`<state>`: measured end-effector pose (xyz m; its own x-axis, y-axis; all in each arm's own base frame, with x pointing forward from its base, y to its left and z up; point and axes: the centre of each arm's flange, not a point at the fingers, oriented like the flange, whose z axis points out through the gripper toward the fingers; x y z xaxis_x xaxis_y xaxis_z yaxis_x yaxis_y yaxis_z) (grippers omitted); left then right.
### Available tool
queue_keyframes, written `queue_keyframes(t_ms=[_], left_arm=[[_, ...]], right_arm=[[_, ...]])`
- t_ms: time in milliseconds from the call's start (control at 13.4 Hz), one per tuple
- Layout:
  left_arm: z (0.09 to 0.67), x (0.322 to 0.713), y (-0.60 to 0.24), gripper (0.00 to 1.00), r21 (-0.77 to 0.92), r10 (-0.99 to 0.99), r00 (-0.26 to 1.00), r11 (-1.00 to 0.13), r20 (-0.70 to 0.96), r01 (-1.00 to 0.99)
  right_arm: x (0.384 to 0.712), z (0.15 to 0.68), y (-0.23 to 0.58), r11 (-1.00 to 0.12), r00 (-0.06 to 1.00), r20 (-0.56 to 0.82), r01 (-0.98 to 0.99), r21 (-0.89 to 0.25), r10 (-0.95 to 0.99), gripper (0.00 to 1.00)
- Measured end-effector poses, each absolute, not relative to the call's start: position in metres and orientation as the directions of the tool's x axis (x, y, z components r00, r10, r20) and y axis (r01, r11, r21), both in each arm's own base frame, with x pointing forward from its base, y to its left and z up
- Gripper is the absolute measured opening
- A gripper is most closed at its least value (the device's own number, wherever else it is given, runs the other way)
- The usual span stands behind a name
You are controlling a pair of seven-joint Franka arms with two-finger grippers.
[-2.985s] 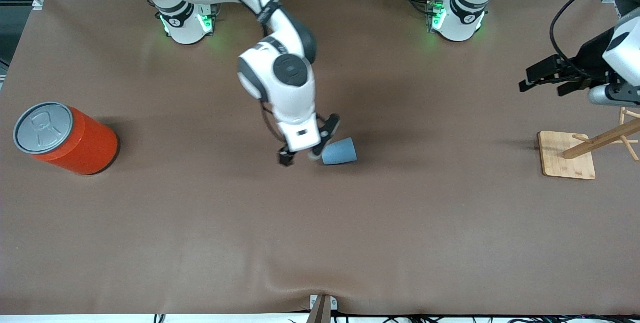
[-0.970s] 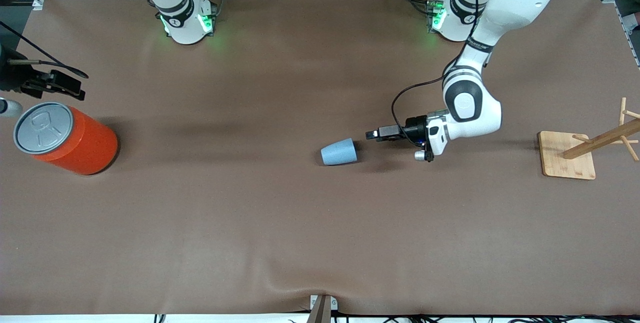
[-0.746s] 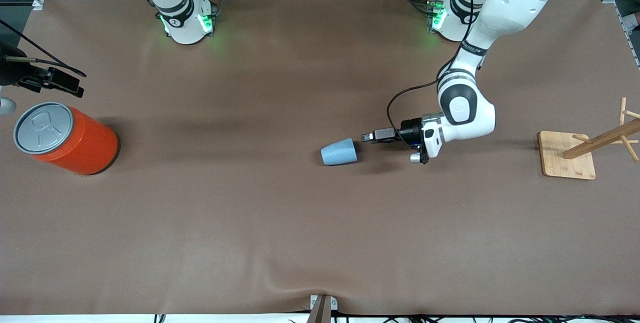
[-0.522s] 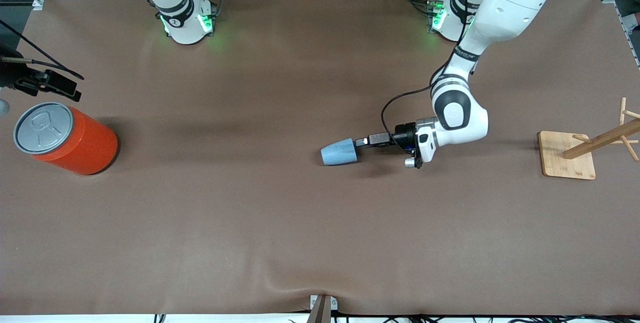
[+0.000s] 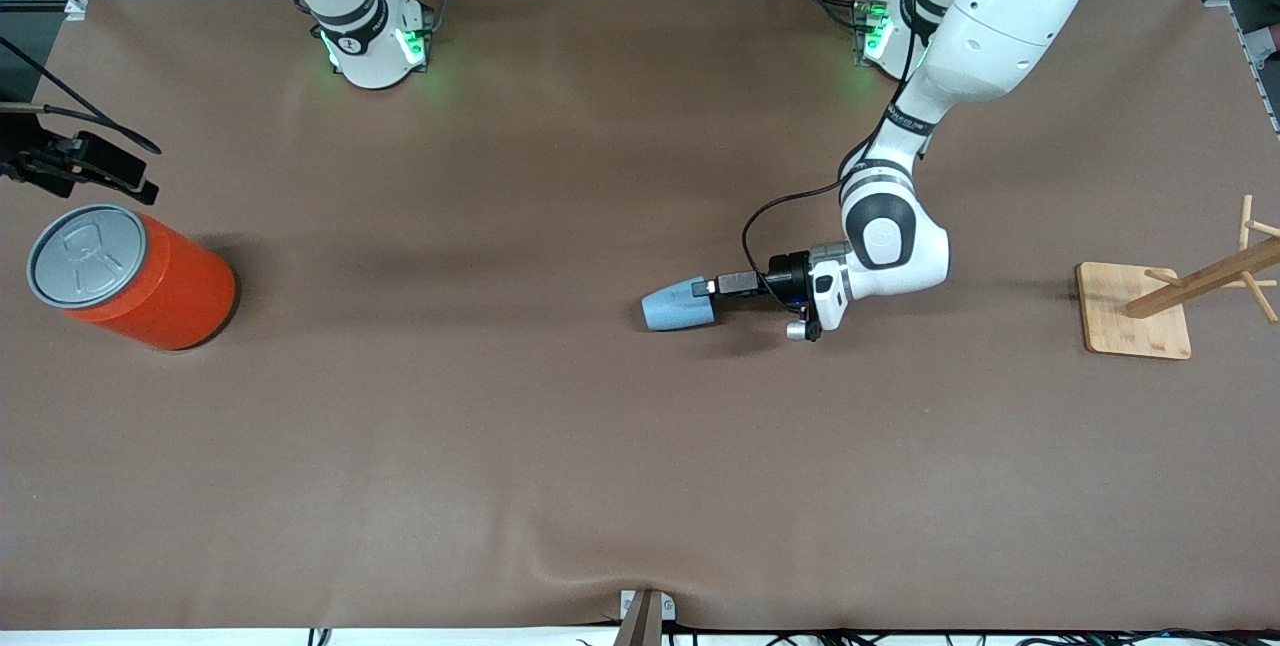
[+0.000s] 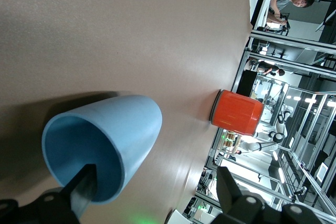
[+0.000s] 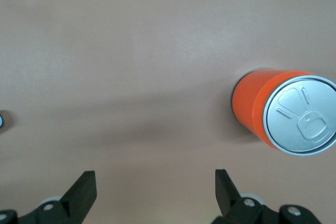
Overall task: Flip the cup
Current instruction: 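Close the left gripper on the rim of the lying cup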
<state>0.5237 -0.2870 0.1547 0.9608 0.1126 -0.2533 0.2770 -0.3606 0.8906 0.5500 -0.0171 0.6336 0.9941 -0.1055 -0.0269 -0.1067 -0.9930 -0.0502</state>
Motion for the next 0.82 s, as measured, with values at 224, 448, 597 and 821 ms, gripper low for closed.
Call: queue_keyframes(t_ms=[224, 448, 597, 821], left_arm=[[0.153, 0.532, -0.29, 1.0, 0.895, 0.114, 0.963, -0.354, -0.246, 0.27], [0.143, 0.539, -0.293, 0.91, 0.903, 0.107, 0.968, -0.351, -0.225, 0.249], [0.138, 0.539, -0.293, 0.72, 0.905, 0.101, 0.972, -0.354, -0.213, 0.236], [0.137, 0.539, -0.293, 0.61, 0.906, 0.099, 0.973, -0.355, -0.21, 0.231]], right_arm=[[0.551, 0.632, -0.024, -0.99, 0.993, -0.031, -0.115, -0.083, -0.113, 1.0], [0.553, 0.633, -0.025, -0.996, 0.997, -0.01, -0.073, -0.048, -0.072, 1.0], [0.556, 0.634, -0.019, -0.998, 0.999, 0.01, -0.049, -0.035, -0.05, 1.0], [0.563, 0.633, -0.01, -0.999, 0.998, 0.045, -0.032, -0.031, -0.034, 1.0]])
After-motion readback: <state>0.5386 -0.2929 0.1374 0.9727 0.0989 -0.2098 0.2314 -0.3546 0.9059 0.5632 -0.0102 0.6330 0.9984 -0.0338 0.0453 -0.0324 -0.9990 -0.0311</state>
